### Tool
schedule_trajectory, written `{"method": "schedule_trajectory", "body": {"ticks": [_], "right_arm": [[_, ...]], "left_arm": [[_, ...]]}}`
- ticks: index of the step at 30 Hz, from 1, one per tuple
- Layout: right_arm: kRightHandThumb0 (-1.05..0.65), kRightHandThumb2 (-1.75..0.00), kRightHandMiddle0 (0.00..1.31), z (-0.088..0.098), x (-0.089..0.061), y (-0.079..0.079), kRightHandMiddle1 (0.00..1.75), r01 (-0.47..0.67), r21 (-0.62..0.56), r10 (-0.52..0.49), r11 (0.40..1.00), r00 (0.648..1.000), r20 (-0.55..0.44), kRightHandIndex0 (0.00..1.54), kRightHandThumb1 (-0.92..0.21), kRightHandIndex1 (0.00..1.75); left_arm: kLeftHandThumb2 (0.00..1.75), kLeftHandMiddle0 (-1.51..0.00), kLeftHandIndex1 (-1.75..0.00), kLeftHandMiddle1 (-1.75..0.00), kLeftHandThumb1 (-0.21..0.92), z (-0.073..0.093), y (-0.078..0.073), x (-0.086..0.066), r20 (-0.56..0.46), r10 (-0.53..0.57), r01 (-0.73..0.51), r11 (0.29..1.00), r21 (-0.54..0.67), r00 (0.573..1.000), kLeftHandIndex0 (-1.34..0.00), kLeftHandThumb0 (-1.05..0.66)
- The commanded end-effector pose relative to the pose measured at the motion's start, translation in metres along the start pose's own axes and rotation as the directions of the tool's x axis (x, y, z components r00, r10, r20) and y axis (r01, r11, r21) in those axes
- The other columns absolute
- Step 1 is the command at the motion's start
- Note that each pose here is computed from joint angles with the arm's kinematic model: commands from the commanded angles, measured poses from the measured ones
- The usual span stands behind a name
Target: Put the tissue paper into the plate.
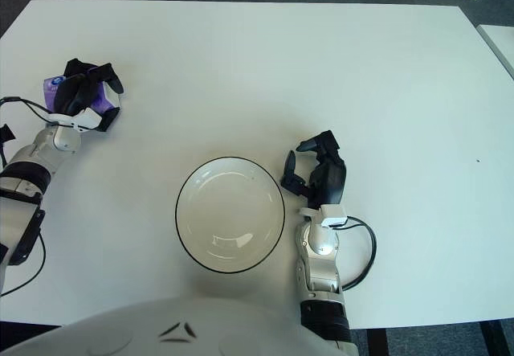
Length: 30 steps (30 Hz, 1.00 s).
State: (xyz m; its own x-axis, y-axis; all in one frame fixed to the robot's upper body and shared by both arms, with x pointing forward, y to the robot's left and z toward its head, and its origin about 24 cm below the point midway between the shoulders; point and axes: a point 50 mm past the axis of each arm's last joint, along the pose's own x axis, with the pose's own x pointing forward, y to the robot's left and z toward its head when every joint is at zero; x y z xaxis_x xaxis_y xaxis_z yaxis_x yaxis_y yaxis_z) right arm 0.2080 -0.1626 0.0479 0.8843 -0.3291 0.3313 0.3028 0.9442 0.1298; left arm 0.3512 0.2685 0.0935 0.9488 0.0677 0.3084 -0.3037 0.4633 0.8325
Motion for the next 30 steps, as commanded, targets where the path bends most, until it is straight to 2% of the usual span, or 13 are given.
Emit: {"method": "schedule_trajectory", "body": {"ticks": [1,3,7,13,19,25,30], "right_arm": [[-0.49,-1.36,0.63,-0.020,-0.014,-0.008,1.75,0.016,-0.031,-0.019,0.999,0.994,-0.104,1.17,-0.29,1.75],[-0.49,-1.36,0.63,-0.021,-0.013,-0.008,1.75,0.018,-0.029,-0.021,0.999,0.994,-0.107,1.17,-0.29,1.75],[-0.49,-1.36,0.63,-0.022,-0.013,-0.008,1.75,0.026,-0.025,-0.029,0.999,0.993,-0.112,1.15,-0.29,1.75],[-0.49,-1.35,0.63,-0.024,-0.012,-0.008,1.75,0.031,-0.043,-0.037,0.999,0.990,-0.137,1.14,-0.30,1.75],[-0.49,-1.35,0.63,-0.024,-0.011,-0.008,1.75,0.021,-0.046,-0.026,0.999,0.993,-0.113,1.15,-0.30,1.75],[-0.49,-1.34,0.62,-0.025,-0.011,-0.008,1.75,0.017,-0.054,-0.024,0.998,0.992,-0.125,1.14,-0.30,1.75],[-0.48,-1.33,0.61,-0.026,-0.011,-0.008,1.75,0.018,-0.063,-0.026,0.998,0.991,-0.135,1.13,-0.32,1.75]], "left_arm": [[1.62,-0.84,-1.75,-1.66,0.03,0.008,0.006,-0.001,0.055,0.078,-0.076,0.996,-0.040,0.995,-0.60,0.00],[1.60,-0.80,-1.75,-1.70,0.06,0.014,0.012,0.000,0.085,0.122,-0.117,0.991,-0.061,0.989,-0.58,0.00],[1.72,-0.85,-1.74,-1.74,-0.04,0.026,0.020,0.001,0.110,0.197,-0.187,0.977,-0.102,0.974,-0.68,0.00],[1.74,-0.86,-1.71,-1.75,-0.07,0.040,0.026,-0.002,0.103,0.272,-0.253,0.953,-0.165,0.957,-0.73,0.00],[1.75,-0.86,-1.71,-1.75,-0.07,0.050,0.037,-0.010,0.090,0.331,-0.297,0.915,-0.273,0.939,-0.72,0.00],[1.75,-0.87,-1.71,-1.75,-0.07,0.060,0.046,-0.013,0.094,0.375,-0.328,0.888,-0.323,0.922,-0.73,0.00],[1.75,-0.87,-1.72,-1.75,-0.07,0.073,0.055,-0.015,0.120,0.435,-0.366,0.852,-0.375,0.892,-0.72,0.00]]}}
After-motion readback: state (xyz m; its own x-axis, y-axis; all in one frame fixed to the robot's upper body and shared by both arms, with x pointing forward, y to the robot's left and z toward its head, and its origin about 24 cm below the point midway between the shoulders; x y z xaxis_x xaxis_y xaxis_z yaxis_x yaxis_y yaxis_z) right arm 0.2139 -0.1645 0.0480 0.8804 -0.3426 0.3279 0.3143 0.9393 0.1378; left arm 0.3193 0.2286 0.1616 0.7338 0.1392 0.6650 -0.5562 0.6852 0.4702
